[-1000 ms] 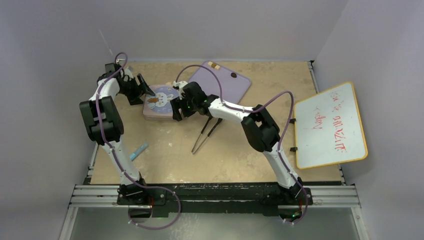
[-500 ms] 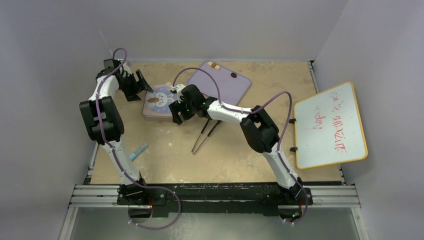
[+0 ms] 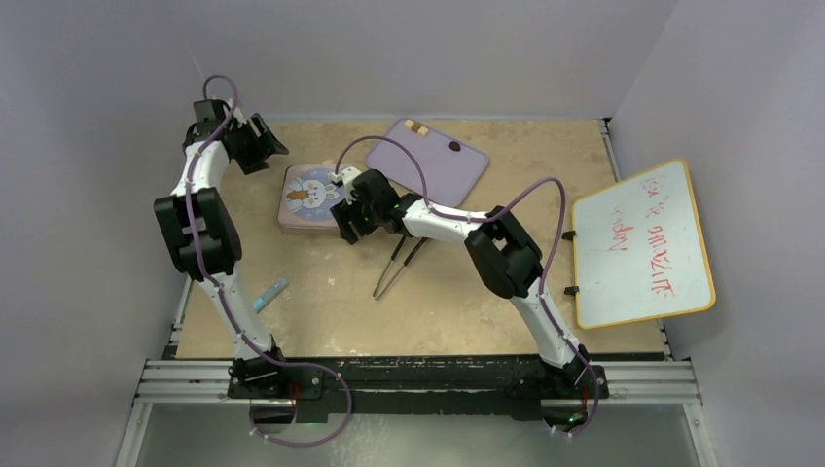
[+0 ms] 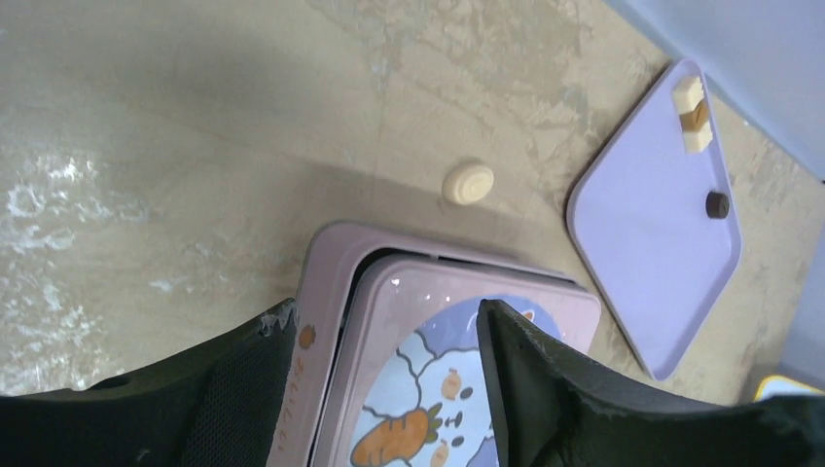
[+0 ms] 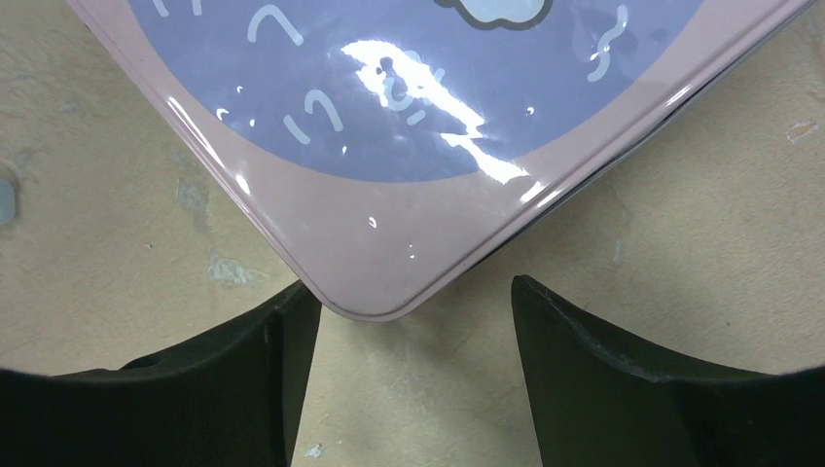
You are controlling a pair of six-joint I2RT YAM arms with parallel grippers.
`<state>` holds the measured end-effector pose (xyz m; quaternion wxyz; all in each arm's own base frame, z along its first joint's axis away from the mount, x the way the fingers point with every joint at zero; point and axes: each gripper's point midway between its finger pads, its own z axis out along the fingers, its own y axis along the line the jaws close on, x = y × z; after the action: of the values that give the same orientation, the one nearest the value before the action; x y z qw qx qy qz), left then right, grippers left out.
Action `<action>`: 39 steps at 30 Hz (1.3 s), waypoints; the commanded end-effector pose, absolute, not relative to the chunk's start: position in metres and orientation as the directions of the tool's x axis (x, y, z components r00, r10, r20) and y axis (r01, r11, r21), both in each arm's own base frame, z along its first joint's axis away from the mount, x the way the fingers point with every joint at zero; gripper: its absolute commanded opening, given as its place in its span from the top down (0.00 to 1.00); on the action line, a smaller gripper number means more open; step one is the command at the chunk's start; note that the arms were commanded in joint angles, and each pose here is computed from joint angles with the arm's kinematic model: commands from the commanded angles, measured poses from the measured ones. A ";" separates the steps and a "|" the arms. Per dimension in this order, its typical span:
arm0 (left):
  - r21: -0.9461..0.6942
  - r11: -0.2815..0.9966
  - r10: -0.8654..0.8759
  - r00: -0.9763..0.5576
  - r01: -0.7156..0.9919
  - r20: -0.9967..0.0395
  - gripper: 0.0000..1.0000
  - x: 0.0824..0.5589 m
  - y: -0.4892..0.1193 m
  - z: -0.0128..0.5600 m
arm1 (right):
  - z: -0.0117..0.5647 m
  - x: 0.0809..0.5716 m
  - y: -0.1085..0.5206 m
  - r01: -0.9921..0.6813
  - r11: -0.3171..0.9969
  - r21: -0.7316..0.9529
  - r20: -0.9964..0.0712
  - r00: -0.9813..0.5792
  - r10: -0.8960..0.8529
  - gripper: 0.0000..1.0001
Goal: Pack the chocolate
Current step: Close the box lid on the packing box.
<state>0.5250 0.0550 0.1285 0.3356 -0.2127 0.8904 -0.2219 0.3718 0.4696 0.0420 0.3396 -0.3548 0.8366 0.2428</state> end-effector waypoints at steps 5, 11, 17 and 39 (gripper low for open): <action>-0.536 0.804 -0.565 -0.614 -0.258 -0.551 0.39 0.565 0.072 0.118 | 0.098 0.388 0.480 -0.767 0.630 0.120 -0.837 -0.419 -0.351 0.30; -0.549 0.794 -0.568 -0.641 -0.262 -0.517 0.44 0.565 0.068 0.080 | 0.104 0.394 0.484 -0.777 0.623 0.093 -0.853 -0.385 -0.353 0.34; -0.589 0.771 -0.569 -0.676 -0.242 -0.468 0.53 0.556 0.053 0.064 | 0.108 0.399 0.486 -0.782 0.619 0.068 -0.864 -0.357 -0.355 0.42; -0.639 0.724 -0.599 -0.695 -0.259 -0.398 0.48 0.539 0.037 0.094 | 0.117 0.400 0.491 -0.812 0.581 0.055 -0.876 -0.318 -0.361 0.63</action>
<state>0.5539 0.0575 0.0568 0.3250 -0.2524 0.8747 -0.2561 0.3816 0.4718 0.0482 0.3694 -0.3829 0.8157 0.2273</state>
